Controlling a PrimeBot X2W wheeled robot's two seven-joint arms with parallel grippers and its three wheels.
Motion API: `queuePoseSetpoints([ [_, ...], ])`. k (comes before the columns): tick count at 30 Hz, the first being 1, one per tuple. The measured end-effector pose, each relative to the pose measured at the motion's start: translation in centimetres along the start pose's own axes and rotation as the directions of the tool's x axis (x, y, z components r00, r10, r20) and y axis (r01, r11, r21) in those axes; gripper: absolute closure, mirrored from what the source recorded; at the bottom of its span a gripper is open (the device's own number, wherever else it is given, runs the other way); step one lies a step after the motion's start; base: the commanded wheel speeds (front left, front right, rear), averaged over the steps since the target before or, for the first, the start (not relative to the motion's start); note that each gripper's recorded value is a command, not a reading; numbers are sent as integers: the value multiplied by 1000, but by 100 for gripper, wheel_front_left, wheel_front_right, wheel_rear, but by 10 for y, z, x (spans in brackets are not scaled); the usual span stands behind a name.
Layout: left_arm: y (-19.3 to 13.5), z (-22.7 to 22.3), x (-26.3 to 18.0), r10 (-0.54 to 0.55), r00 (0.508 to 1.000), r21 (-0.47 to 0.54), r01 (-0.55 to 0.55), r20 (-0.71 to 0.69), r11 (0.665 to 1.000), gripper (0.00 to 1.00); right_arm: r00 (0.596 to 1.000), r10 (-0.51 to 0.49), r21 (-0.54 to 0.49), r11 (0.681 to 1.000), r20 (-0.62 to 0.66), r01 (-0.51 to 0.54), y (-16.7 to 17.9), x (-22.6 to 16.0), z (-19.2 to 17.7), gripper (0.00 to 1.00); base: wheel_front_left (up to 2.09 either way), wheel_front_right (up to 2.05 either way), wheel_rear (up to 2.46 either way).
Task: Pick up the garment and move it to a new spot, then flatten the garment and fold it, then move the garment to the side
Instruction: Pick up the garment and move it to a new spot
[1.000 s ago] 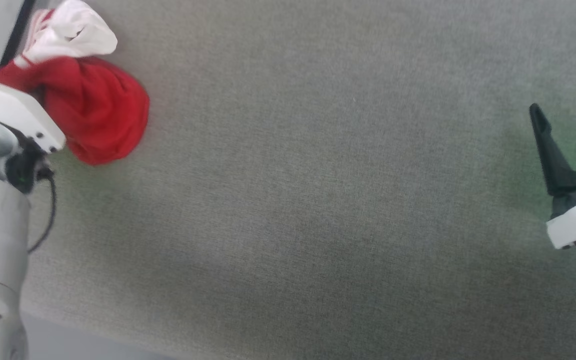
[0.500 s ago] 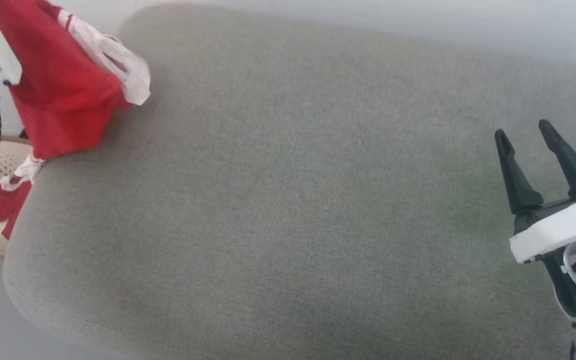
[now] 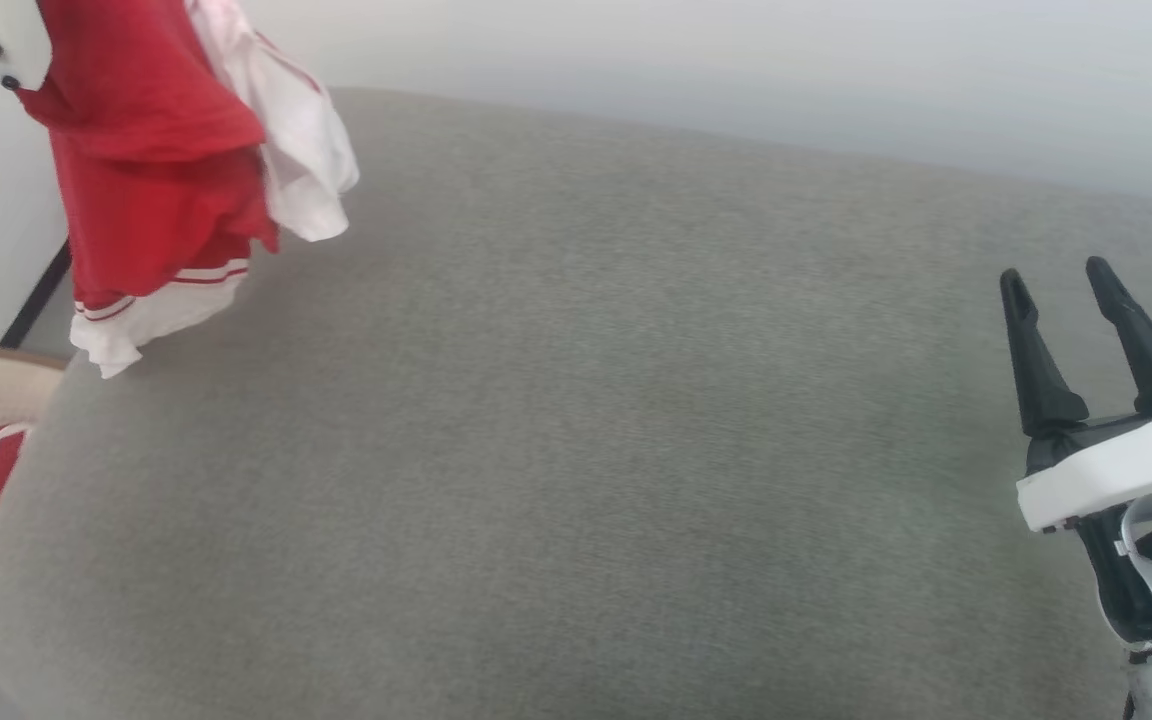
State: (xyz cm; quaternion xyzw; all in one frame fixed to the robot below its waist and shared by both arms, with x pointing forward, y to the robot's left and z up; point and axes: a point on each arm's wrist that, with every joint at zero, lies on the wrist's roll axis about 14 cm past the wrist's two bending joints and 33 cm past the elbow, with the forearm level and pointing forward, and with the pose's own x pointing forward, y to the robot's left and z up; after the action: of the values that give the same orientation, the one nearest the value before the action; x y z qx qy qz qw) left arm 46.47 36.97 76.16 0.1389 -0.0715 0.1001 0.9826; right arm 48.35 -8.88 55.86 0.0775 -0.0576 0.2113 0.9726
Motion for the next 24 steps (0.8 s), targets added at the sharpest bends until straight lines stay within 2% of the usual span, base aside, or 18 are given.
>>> queuePoseSetpoints([
  [8, -78, 31, 8, -167, 984, 15, 166, 60, 986, 100, 989, -141, -15, 990, 47, 142, -45, -29, 17, 0, 0, 0, 0],
  [13, -155, 38, 14, -324, 943, 6, 325, 72, 946, 100, 959, -273, -33, 961, 74, 276, -87, -63, 26, 0, 0, 0, 0],
  [19, -246, 8, 12, -507, 862, -56, 507, 8, 860, 100, 922, -381, -40, 923, 68, 384, -118, -93, 23, 0, 0, 0, 0],
  [24, -316, -43, -5, -642, 759, -131, 629, -110, 766, 100, 895, -444, -28, 895, 41, 445, -133, -113, 9, 0, 0, 0, 0],
])
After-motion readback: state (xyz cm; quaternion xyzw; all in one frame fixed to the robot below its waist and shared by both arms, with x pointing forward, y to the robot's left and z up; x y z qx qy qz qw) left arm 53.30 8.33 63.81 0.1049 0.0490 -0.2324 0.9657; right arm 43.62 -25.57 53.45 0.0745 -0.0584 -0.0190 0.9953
